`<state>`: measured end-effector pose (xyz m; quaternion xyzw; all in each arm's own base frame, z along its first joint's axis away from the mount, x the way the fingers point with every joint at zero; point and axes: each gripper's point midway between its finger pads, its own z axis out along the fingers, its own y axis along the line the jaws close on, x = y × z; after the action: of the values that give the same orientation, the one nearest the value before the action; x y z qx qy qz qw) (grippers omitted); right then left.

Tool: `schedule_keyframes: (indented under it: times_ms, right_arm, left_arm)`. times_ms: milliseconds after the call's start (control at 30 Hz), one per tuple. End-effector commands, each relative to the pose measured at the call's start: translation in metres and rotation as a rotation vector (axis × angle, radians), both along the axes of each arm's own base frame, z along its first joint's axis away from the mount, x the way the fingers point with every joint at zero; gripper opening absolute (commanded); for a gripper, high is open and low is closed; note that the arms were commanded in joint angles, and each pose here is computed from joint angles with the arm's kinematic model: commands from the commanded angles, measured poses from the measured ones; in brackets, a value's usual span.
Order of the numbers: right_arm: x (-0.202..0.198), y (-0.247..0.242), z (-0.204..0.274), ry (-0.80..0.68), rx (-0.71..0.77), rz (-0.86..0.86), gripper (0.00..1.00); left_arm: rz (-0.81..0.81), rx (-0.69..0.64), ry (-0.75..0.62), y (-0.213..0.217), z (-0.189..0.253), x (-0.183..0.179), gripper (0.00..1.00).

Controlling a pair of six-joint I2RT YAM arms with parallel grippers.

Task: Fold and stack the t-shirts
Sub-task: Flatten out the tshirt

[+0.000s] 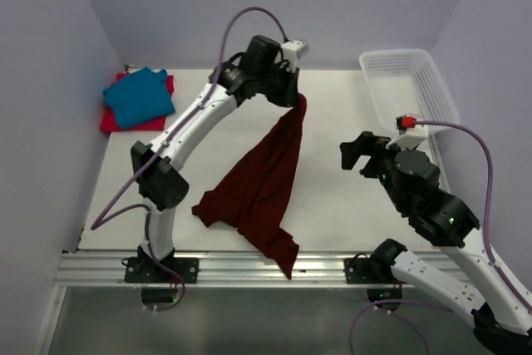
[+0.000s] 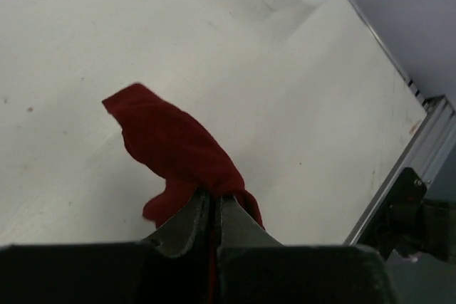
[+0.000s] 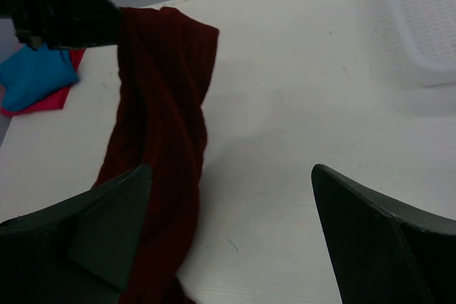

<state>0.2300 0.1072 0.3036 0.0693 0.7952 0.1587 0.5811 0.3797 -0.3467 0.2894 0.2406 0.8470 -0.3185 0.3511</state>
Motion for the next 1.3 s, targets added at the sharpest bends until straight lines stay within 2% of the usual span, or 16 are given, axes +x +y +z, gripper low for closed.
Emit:
schedule_keyframes:
  times_ms: [0, 67, 100, 133, 167, 200, 333, 433, 467, 733, 867, 967, 1167, 1233, 1267]
  right_arm:
    - [-0.009, -0.025, 0.0, -0.005, -0.067, -0.061, 0.99]
    - [-0.01, -0.028, 0.001, -0.011, -0.072, -0.067, 0.99]
    - [-0.009, -0.029, 0.0, -0.01, -0.077, -0.074, 0.99]
    - [-0.009, -0.029, 0.0, -0.009, -0.081, -0.071, 0.99]
    - [-0.009, -0.028, -0.001, -0.01, -0.081, -0.069, 0.99]
    - [-0.008, -0.027, -0.001, -0.01, -0.081, -0.068, 0.99]
    - [-0.004, -0.026, -0.001, -0.012, -0.095, -0.074, 0.99]
    - [-0.002, -0.028, 0.002, -0.022, -0.091, -0.09, 0.99]
    - [-0.003, -0.029, 0.004, -0.034, -0.085, -0.095, 0.99]
    - [0.012, -0.014, -0.017, 0.057, -0.148, -0.082, 0.99]
    - [0.022, 0.019, -0.05, 0.185, -0.159, 0.011, 0.99]
    - [0.028, 0.048, -0.081, 0.272, -0.137, 0.086, 0.99]
    - [0.037, 0.08, -0.137, 0.359, -0.116, 0.166, 0.99]
    - [0.033, 0.098, -0.164, 0.428, -0.105, 0.241, 0.99]
    - [0.037, 0.111, -0.165, 0.418, -0.068, 0.276, 0.97]
  left_arm:
    - [-0.294, -0.038, -0.231, -0.065, 0.079, -0.074, 0.0]
    - [-0.323, -0.038, -0.263, -0.078, 0.081, -0.094, 0.0]
    - [-0.332, -0.084, -0.288, -0.074, 0.103, -0.115, 0.0]
    - [-0.337, -0.071, -0.253, -0.071, 0.086, -0.121, 0.0]
    - [-0.34, -0.113, -0.286, -0.069, 0.099, -0.126, 0.0]
    - [-0.352, -0.158, -0.32, -0.056, 0.121, -0.143, 0.0]
    - [-0.419, -0.189, -0.331, -0.038, 0.135, -0.185, 0.0]
    - [-0.383, -0.179, -0.318, -0.015, 0.136, -0.203, 0.0]
    - [-0.357, -0.202, -0.343, 0.004, 0.149, -0.212, 0.0]
    - [-0.003, -0.127, -0.272, 0.102, 0.121, -0.221, 0.0]
    - [0.232, -0.051, -0.237, 0.155, 0.105, -0.215, 0.0]
    - [0.335, -0.025, -0.232, 0.179, 0.101, -0.214, 0.0]
    - [0.397, -0.03, -0.231, 0.197, 0.1, -0.216, 0.0]
    - [0.397, -0.024, -0.227, 0.197, 0.097, -0.216, 0.0]
    - [0.397, -0.027, -0.229, 0.196, 0.097, -0.216, 0.0]
